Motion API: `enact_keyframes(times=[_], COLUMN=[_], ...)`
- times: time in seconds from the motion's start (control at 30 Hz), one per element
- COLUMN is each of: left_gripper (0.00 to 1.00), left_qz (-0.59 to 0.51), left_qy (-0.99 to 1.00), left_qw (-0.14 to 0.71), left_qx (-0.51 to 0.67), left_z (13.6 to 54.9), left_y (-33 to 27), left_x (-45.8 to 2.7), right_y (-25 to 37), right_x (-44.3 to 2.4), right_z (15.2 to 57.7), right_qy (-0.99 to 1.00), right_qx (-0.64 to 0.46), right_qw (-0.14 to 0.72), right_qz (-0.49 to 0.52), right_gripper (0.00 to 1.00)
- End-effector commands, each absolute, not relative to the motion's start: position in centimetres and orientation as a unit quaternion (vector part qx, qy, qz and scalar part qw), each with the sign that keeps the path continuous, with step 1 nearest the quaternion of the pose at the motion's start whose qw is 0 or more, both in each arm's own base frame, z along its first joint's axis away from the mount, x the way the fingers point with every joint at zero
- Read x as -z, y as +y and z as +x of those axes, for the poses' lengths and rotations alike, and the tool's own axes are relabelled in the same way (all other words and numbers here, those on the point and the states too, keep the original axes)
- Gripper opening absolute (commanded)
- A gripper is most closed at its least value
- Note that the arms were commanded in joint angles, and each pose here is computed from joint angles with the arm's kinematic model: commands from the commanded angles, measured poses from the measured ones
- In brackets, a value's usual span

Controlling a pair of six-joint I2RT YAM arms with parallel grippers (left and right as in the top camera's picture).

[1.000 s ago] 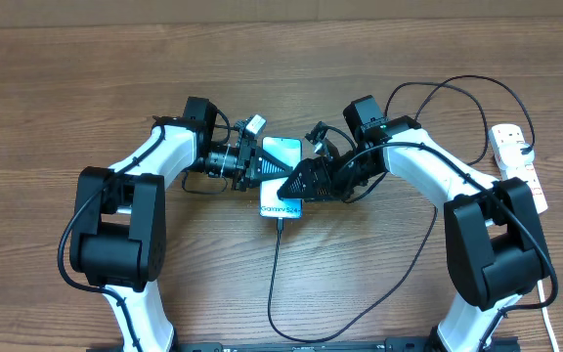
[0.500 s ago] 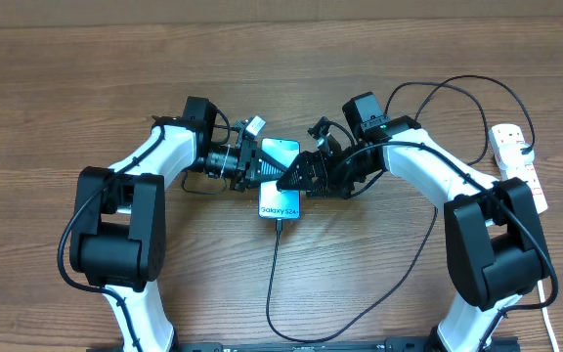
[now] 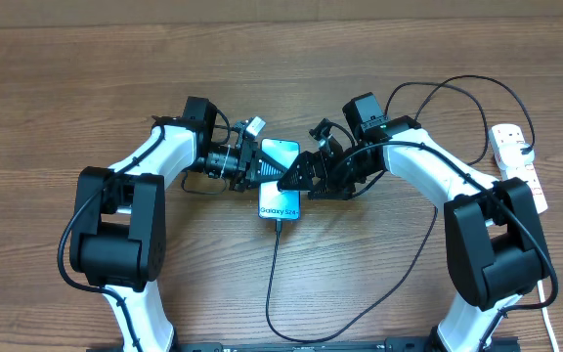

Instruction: Plug charger to phone and switch on socket

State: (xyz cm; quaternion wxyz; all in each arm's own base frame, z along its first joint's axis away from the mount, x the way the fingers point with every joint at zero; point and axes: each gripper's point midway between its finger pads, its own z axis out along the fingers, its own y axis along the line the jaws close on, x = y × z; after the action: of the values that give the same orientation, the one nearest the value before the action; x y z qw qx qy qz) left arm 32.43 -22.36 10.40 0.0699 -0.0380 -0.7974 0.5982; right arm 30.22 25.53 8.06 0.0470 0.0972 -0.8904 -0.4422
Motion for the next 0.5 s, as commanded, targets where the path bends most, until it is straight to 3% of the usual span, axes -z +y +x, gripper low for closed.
enact_keyframes(times=[0.0, 0.47], left_gripper=[0.04, 0.04], left_qz=[-0.054, -0.049], left_qy=[-0.783, -0.800], left_qw=[0.061, 0.065], left_qx=[-0.617, -0.594], left_z=[32.33, 32.19], left_y=[-22.77, -22.50], left_x=[-11.81, -10.88], right_y=[25.37, 25.41], right_x=[-8.76, -8.80], right_z=[30.71, 30.58], right_qy=[-0.896, -0.895], right_qx=[0.431, 0.432], right_qw=[0.028, 0.030], right_qz=[0.103, 0.103], right_gripper=[1.00, 1.00])
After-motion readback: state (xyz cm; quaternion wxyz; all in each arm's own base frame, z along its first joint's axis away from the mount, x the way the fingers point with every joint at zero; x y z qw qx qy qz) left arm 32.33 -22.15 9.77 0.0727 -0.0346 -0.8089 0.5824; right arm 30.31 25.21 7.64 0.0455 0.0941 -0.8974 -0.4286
